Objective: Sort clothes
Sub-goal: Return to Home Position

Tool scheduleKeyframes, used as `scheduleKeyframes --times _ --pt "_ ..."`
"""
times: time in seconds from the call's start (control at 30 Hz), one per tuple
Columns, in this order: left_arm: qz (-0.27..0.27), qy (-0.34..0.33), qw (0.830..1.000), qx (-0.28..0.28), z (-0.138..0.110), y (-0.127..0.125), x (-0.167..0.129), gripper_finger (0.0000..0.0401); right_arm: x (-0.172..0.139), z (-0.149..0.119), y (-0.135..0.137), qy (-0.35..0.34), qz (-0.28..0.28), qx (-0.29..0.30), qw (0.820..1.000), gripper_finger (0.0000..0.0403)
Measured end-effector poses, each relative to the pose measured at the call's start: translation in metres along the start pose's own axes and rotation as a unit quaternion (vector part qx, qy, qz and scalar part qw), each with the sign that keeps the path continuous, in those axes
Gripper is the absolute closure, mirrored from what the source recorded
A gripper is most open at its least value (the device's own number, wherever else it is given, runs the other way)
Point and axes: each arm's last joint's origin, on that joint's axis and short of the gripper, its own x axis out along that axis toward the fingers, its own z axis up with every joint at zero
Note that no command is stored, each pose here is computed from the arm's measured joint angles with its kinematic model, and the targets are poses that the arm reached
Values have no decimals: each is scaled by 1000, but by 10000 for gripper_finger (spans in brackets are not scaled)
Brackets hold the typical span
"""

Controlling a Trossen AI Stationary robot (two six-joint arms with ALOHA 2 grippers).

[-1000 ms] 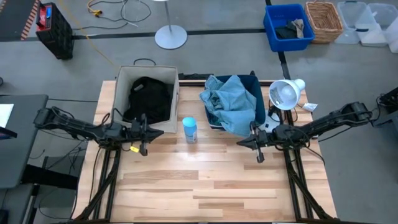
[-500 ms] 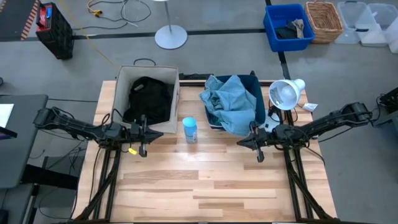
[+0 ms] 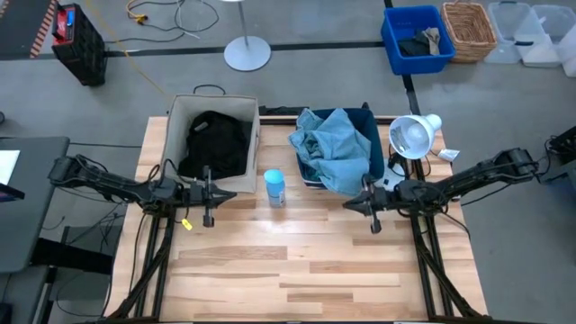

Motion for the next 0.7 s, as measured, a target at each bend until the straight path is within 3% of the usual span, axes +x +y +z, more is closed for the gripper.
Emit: scheduleKeyframes --times 0.1,0.17,0.3,0.47,0.7 --pt "8 -28 1000 7 7 1 0 401 -1 8 4 -38 9 -90 995 363" --pt "11 -41 999 11 12 3 0 401 -3 13 7 -60 13 -116 991 363" --pt "17 -36 999 8 14 4 -3 401 -7 14 5 -51 10 -88 995 363" --pt "74 -69 994 -43 24 12 -12 401 -15 20 1 -67 -3 -64 996 363" --pt "80 -97 991 -52 30 17 -26 401 -30 22 -1 -58 -5 -59 997 363"
